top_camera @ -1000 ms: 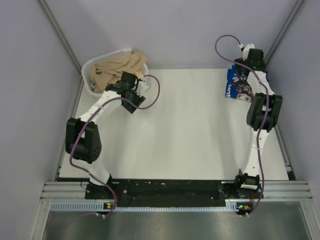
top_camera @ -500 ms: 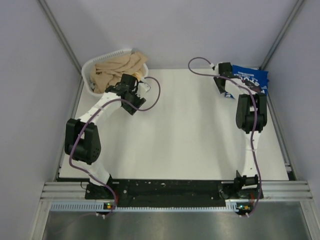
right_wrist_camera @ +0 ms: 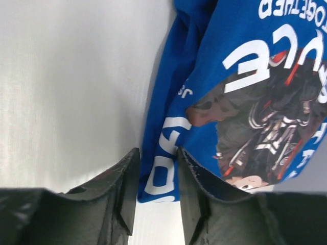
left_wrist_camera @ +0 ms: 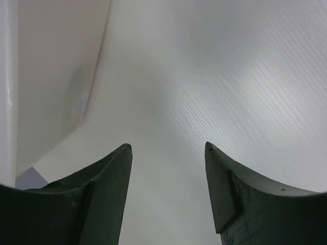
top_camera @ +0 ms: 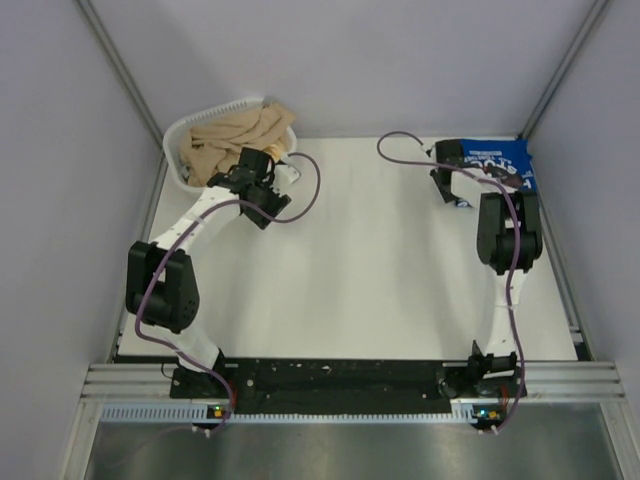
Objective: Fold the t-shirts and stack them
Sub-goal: Put the neatly folded tshirt into the corner of the board with the right arm
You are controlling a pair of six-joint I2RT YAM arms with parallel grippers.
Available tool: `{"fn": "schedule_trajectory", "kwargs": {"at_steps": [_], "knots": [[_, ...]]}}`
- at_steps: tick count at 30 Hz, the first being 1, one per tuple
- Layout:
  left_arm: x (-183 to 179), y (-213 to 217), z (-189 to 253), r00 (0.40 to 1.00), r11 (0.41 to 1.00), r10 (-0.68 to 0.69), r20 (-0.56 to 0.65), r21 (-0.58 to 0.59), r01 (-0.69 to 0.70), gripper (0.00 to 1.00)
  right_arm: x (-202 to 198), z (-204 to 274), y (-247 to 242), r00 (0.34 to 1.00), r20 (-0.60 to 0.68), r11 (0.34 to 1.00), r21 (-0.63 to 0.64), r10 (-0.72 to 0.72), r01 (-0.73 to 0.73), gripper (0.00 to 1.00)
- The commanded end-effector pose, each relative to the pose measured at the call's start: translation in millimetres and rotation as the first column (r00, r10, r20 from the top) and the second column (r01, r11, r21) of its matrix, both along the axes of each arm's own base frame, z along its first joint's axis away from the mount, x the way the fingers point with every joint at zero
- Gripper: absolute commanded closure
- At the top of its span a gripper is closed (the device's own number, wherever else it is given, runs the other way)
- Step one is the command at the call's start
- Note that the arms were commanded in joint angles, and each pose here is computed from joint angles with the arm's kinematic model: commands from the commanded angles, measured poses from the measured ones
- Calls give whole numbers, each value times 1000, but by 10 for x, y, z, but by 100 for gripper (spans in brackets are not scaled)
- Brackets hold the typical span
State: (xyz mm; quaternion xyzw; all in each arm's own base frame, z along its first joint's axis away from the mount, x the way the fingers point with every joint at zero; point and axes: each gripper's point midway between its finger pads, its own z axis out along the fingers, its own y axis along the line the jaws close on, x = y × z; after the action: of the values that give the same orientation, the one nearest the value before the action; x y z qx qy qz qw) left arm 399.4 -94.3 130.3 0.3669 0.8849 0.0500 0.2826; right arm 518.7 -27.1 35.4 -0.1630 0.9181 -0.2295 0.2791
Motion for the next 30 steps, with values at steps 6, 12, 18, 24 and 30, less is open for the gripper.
{"fn": "schedule_trajectory", "kwargs": {"at_steps": [6,12,18,24,30], "knots": [[-2,-18,219,997,999,-16,78,-41,19,36,-21,628,458,991,134,980,196,16,-42,21],[-51,-29,242,989,991,5,151,-131,15,34,-303,1389,698,918,395,919,360,6,-161,1],[-79,158,22,948,954,141,284,-296,-53,33,-1056,1775,861,705,708,807,444,-50,-389,1],[-75,318,-95,848,881,296,440,-468,-65,28,-1492,1419,763,655,746,788,473,-121,-394,1],[-89,423,-51,768,817,386,511,-576,-28,24,-1648,1292,635,621,768,811,457,-154,-364,1]]}}
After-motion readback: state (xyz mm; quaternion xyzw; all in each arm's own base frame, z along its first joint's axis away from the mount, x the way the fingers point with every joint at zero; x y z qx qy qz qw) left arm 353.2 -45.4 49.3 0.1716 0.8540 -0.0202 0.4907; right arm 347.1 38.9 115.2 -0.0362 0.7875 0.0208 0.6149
